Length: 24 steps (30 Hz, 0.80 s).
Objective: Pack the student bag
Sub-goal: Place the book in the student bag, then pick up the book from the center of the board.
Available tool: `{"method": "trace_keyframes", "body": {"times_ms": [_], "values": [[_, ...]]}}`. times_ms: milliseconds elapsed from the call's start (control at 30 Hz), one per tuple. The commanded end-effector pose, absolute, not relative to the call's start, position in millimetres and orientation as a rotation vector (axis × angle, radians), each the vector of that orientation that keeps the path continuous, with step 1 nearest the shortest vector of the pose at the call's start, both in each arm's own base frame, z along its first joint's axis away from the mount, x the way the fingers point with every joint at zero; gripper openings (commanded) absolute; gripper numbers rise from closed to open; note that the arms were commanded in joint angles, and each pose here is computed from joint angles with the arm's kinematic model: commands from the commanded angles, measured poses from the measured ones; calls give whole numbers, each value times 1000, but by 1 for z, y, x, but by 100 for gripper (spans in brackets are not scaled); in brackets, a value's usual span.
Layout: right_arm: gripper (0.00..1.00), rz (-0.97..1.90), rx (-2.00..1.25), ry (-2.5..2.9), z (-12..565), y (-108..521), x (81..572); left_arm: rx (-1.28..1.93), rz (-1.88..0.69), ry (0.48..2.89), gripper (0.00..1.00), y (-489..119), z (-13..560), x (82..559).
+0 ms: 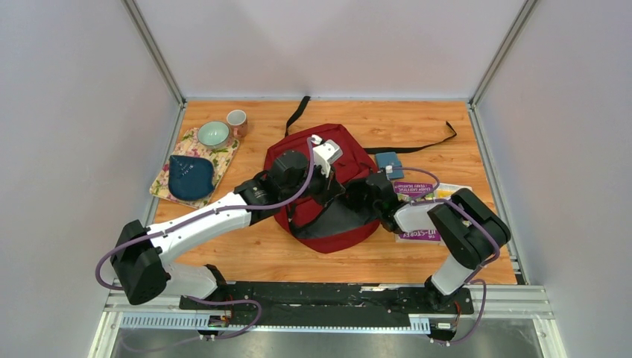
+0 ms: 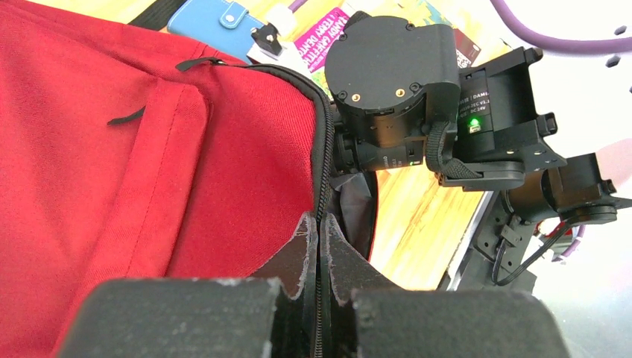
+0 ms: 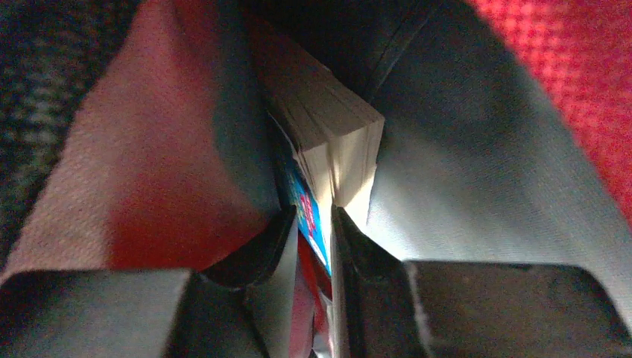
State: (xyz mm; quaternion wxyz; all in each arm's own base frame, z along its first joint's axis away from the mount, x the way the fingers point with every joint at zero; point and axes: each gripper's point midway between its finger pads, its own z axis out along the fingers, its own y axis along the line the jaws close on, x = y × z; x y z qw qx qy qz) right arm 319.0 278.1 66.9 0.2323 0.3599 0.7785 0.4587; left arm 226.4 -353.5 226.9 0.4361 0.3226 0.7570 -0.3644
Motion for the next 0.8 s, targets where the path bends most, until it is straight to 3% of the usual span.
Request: {"method": "trace_keyframes", "body": {"times_ms": [0,267,400,567,767], "values": [[26,1318,956,2047,88,285,331,785,-981,1785,0,-359,258,220],[45,1165,616,2087,128,250,287,738,-907,1798,0,-346,253,227],[46,1028,509,2180,133,224,256,745,-878,1818,0,-341,246,227],[50,836,540,2210,124,169,211,759,-859,1865,0,-329,224,218],[65,708,638,1987,165,108,198,793,-965,1972,0,-336,185,197]]}}
